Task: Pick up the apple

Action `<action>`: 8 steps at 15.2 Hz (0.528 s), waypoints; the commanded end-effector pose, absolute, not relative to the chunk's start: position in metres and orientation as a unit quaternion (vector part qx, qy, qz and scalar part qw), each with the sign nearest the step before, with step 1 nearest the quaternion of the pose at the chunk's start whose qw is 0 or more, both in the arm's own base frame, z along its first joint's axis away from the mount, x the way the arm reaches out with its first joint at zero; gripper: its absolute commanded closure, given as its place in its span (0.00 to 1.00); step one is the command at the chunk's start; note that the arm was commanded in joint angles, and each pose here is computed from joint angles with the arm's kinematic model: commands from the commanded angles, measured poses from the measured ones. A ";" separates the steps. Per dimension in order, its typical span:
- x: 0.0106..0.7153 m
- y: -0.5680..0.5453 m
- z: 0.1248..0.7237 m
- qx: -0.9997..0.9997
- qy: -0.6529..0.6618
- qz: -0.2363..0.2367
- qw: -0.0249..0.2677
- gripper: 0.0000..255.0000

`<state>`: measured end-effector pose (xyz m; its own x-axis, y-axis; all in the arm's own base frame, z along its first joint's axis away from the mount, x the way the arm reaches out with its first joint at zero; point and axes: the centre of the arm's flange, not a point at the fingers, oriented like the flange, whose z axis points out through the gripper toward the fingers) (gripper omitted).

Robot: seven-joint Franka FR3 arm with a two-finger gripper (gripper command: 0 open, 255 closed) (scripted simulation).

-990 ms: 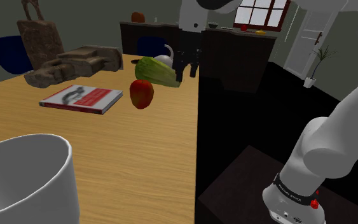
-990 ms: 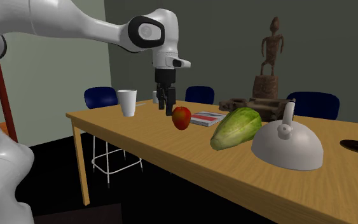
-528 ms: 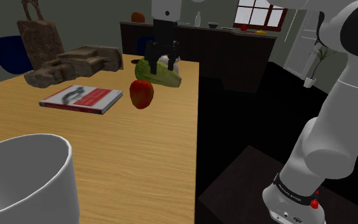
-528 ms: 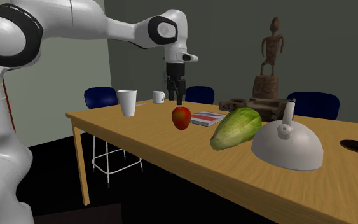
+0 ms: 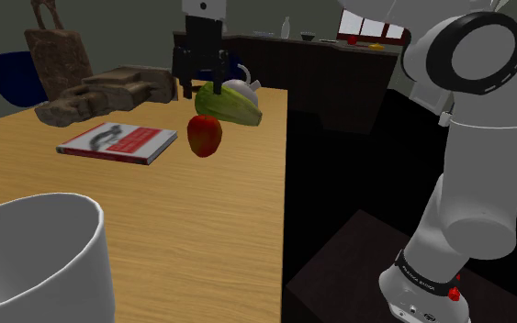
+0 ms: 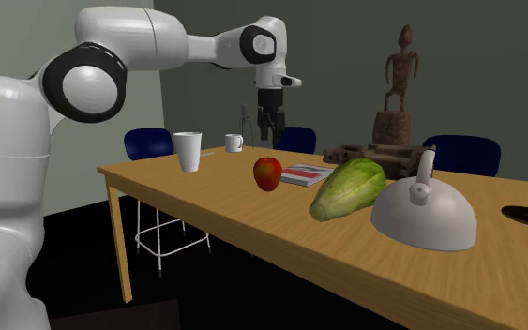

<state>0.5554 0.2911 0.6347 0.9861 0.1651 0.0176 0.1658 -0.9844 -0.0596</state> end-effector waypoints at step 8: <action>0.556 0.292 0.602 -0.996 -0.083 -0.007 0.031 1.00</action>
<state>0.5562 0.2925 0.6026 0.9862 0.1648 0.0182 0.1656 -0.9844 -0.0598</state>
